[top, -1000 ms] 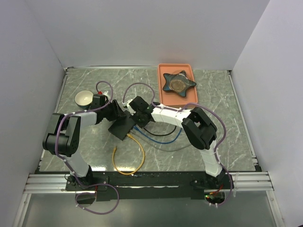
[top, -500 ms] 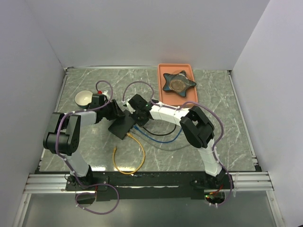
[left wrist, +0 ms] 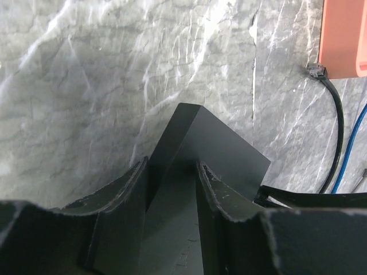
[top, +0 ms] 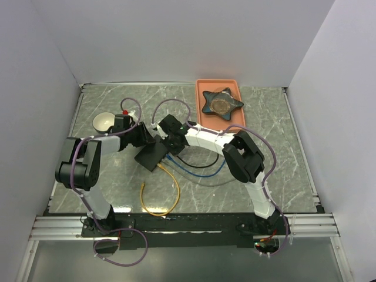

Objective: Insert the plug into the switch port

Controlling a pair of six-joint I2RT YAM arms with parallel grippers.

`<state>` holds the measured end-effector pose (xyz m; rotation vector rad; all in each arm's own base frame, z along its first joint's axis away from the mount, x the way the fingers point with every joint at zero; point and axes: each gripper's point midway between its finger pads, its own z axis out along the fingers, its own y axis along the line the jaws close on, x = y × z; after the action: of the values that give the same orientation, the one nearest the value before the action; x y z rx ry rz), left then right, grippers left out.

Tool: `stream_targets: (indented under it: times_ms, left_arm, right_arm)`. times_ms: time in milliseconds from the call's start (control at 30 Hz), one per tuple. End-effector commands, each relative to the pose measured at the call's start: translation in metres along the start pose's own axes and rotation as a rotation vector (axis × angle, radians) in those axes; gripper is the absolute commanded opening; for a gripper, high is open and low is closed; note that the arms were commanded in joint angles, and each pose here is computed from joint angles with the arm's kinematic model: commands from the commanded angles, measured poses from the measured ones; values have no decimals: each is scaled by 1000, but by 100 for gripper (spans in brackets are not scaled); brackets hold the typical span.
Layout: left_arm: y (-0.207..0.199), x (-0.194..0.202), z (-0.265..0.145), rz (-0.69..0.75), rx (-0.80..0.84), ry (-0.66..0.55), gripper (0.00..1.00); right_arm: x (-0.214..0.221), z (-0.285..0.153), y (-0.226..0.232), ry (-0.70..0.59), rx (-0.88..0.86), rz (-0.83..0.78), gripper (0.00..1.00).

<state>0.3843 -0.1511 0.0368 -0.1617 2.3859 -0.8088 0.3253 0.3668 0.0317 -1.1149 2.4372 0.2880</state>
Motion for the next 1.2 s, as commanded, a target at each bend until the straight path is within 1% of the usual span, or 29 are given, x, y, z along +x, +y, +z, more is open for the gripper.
stream_targets:
  times_ms: [0, 200, 467, 600, 700, 967, 1167]
  left_arm:
    - [-52, 51, -2, -17, 218, 225, 31]
    - [-55, 59, 0, -8, 231, 268, 26]
    - [-59, 71, 5, 4, 254, 324, 23]
    - [-62, 71, 7, 15, 260, 327, 23]
    - [-62, 76, 6, 10, 255, 352, 22]
    - [-69, 81, 10, 32, 258, 378, 21]
    - [-65, 77, 10, 36, 222, 359, 24]
  right_arm:
    - [-133, -26, 18, -454, -83, -5, 0]
    - [-145, -29, 15, -492, -88, -12, 0]
    - [-167, -39, 5, -546, -79, 4, 0]
    - [-167, -35, 2, -543, -73, 14, 0]
    - [-168, -36, -2, -550, -63, 25, 0]
    - [-181, -46, -6, -573, -63, 26, 0]
    - [-170, -41, -8, -546, -59, 31, 0]
